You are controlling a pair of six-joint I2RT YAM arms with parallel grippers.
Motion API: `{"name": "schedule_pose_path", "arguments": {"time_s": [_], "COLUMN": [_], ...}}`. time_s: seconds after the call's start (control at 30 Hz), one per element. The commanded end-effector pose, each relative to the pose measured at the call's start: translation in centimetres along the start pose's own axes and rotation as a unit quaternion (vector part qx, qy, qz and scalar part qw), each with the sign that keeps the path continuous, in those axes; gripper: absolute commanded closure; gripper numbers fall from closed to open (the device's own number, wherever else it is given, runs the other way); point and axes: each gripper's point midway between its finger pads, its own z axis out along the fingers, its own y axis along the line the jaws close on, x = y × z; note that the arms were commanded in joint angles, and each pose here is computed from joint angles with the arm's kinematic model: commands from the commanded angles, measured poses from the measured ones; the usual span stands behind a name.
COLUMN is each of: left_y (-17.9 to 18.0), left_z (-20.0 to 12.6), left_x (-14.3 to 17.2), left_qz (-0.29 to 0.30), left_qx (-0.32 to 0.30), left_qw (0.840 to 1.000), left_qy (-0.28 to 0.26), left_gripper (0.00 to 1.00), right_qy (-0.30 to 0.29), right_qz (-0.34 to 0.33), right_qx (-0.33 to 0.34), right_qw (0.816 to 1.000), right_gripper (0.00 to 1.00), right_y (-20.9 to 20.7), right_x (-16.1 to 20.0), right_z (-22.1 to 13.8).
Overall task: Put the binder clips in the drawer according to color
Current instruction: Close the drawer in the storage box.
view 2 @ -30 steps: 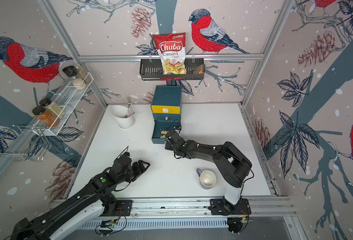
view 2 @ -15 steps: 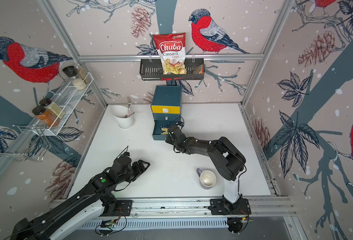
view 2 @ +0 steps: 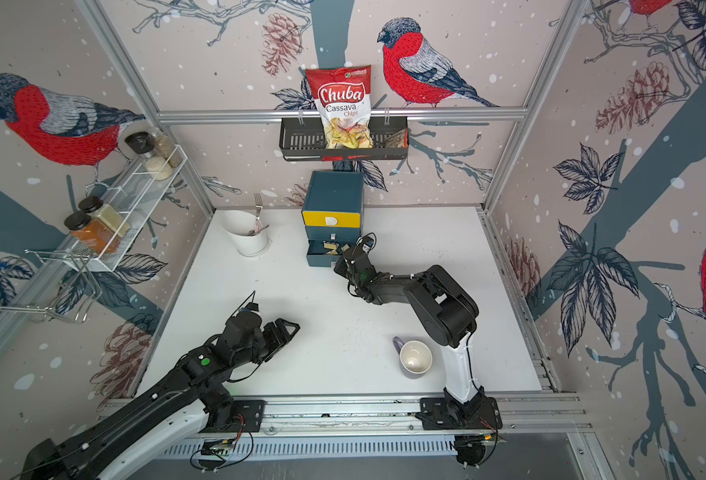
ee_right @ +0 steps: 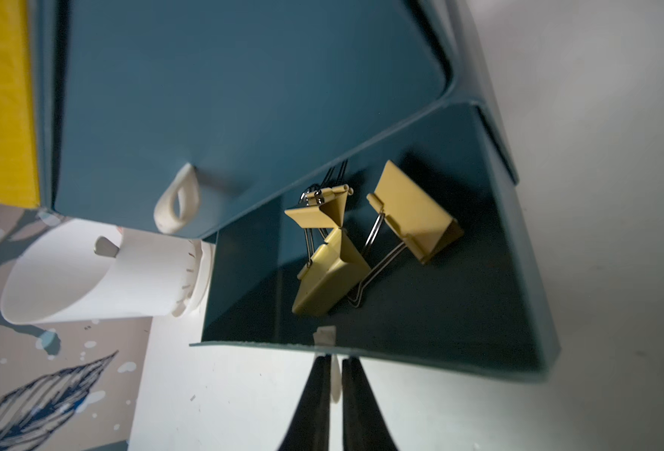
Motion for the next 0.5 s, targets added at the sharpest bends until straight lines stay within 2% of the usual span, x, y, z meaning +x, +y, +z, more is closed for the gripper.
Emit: {"name": "schedule_pose_path", "arguments": {"time_s": [0.0, 0.47], "left_y": [-0.4, -1.0], "left_z": [-0.2, 0.0], "left_x": [-0.5, -1.0], "left_qz": [0.001, 0.005], "left_qx": [0.004, 0.008], "left_qw": [1.000, 1.000], "left_qy": [-0.012, -0.021], "left_gripper": [0.25, 0.24], "right_qy": [-0.034, -0.060], "right_qz": [0.045, 0.113], "right_qx": [-0.048, -0.052], "right_qw": [0.997, 0.990], "right_gripper": [0.86, 0.87], "right_y": [1.8, 0.1], "right_x": [-1.8, -2.8], "right_z": [0.7, 2.3]}}
